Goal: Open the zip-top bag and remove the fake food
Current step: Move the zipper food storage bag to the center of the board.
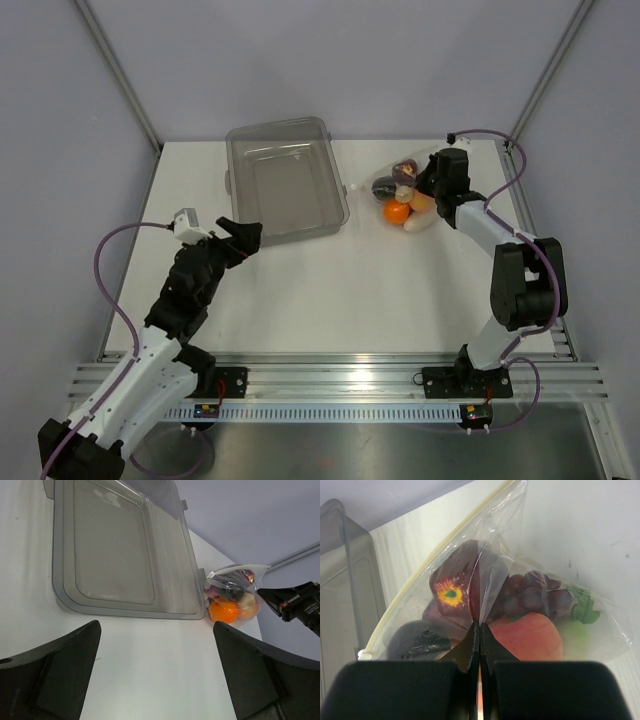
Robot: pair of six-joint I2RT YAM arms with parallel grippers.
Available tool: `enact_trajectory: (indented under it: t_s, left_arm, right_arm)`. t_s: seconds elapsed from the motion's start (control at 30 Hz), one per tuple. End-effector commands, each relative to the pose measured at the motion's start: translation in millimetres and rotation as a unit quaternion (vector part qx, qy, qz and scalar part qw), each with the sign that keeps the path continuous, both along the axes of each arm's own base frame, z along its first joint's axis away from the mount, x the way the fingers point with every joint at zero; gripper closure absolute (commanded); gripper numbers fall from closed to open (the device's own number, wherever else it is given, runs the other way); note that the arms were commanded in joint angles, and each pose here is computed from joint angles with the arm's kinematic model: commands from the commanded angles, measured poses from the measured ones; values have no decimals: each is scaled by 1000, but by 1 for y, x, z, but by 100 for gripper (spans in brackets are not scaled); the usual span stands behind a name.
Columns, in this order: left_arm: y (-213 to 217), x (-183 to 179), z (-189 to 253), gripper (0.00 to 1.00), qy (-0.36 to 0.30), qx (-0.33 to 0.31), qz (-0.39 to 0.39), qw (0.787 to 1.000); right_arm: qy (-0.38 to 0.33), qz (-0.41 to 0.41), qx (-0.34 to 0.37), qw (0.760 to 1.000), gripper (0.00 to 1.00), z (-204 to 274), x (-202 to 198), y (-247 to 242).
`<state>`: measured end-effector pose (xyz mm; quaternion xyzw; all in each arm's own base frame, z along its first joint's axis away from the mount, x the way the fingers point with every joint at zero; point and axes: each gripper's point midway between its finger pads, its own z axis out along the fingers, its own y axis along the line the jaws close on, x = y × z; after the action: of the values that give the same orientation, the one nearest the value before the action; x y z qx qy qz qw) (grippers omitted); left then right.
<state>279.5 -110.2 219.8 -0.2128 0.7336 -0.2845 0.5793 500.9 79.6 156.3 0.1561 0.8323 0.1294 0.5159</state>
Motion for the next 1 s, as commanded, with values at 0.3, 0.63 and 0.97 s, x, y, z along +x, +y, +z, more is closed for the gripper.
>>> enact_trajectory:
  t_s: [0.3,0.63,0.97]
  left_arm:
    - [-35,5,37,1,-69,0,-90,994]
    - [-50,-3,42,1,-86,5,-113,990]
    - [-72,-6,22,1,-79,-23,-144,986]
  right_arm:
    - [-48,-19,32,998,100,33,-79,8]
    - [-39,-6,48,998,100,29,-142,15]
    - [-4,-28,63,998,100,-8,-187,1]
